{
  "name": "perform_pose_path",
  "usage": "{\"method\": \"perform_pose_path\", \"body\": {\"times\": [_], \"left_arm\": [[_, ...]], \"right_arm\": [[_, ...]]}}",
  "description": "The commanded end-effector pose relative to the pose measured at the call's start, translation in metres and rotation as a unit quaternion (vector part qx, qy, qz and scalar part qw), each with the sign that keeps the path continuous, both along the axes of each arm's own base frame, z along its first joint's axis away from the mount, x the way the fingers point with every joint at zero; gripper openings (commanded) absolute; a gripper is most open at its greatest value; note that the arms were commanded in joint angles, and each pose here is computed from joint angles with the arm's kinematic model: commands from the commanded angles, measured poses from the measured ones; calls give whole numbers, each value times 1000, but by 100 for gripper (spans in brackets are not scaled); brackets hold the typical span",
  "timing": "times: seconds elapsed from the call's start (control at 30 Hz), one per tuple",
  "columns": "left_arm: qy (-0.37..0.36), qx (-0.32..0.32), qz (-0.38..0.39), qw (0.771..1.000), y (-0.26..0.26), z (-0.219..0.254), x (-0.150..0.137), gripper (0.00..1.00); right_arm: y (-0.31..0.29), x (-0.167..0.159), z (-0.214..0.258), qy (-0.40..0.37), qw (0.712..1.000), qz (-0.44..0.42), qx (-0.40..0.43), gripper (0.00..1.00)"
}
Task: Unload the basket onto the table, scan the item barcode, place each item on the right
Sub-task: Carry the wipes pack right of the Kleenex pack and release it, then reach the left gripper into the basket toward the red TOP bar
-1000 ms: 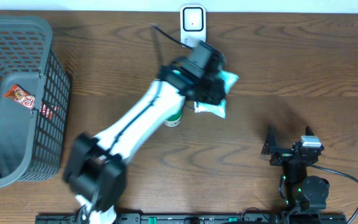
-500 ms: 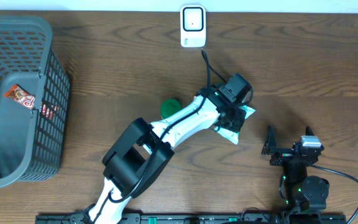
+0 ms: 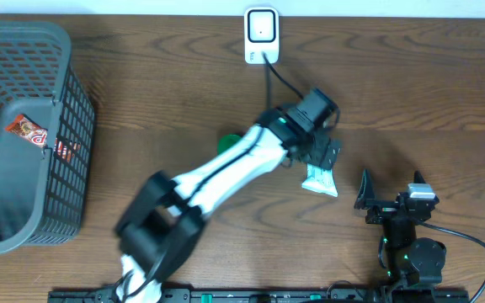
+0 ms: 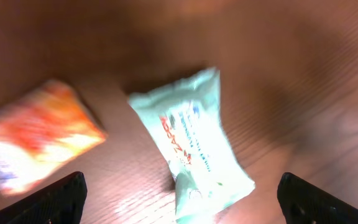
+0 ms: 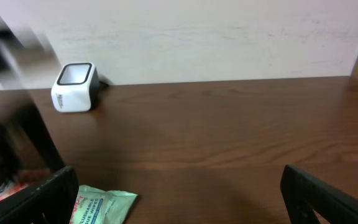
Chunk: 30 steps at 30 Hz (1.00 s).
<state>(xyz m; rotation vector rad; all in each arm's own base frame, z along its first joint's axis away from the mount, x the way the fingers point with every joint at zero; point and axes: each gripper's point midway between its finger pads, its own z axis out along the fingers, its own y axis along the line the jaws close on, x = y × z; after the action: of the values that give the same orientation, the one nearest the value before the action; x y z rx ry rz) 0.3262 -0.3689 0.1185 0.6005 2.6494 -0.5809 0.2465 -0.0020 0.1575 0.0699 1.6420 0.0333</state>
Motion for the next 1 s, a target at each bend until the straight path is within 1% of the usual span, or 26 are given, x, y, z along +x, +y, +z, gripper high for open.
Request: {"method": "perform_pose_path", "body": {"times": [0.0,0.1,0.2,0.27,0.3,0.43,0.57,0.67,0.7,0.83,0.97], "left_arm": [[-93,-43,9,995,21,89,19,98],[-145,-54,20,988,53,140,21,98],[-215,-19,81,973,110,186,26,98],[-264,21,153,952,169,219,26,98],[-275,31,176,945,187,228,25,98],[-312,75,291,901,285,266,5,98],[-299,84,421,852,373,279,-28,98],[-282,98,514,804,429,281,-55,98],[-274,104,549,783,449,280,-66,98],[-235,116,640,723,494,268,-93,98],[-185,129,697,681,524,249,-105,98]], "right_arm": [[1,0,0,-1,1000,1,-2,99],[1,0,0,-1,1000,1,-2,99],[1,0,0,-1,1000,1,-2,99],[1,0,0,-1,1000,1,-2,99],[1,0,0,-1,1000,1,-2,99],[1,0,0,-1,1000,1,-2,99],[1,0,0,-1,1000,1,-2,99],[1,0,0,-1,1000,1,-2,99],[1,0,0,-1,1000,1,-2,99],[1,0,0,-1,1000,1,-2,99],[1,0,0,-1,1000,1,-2,99]]}}
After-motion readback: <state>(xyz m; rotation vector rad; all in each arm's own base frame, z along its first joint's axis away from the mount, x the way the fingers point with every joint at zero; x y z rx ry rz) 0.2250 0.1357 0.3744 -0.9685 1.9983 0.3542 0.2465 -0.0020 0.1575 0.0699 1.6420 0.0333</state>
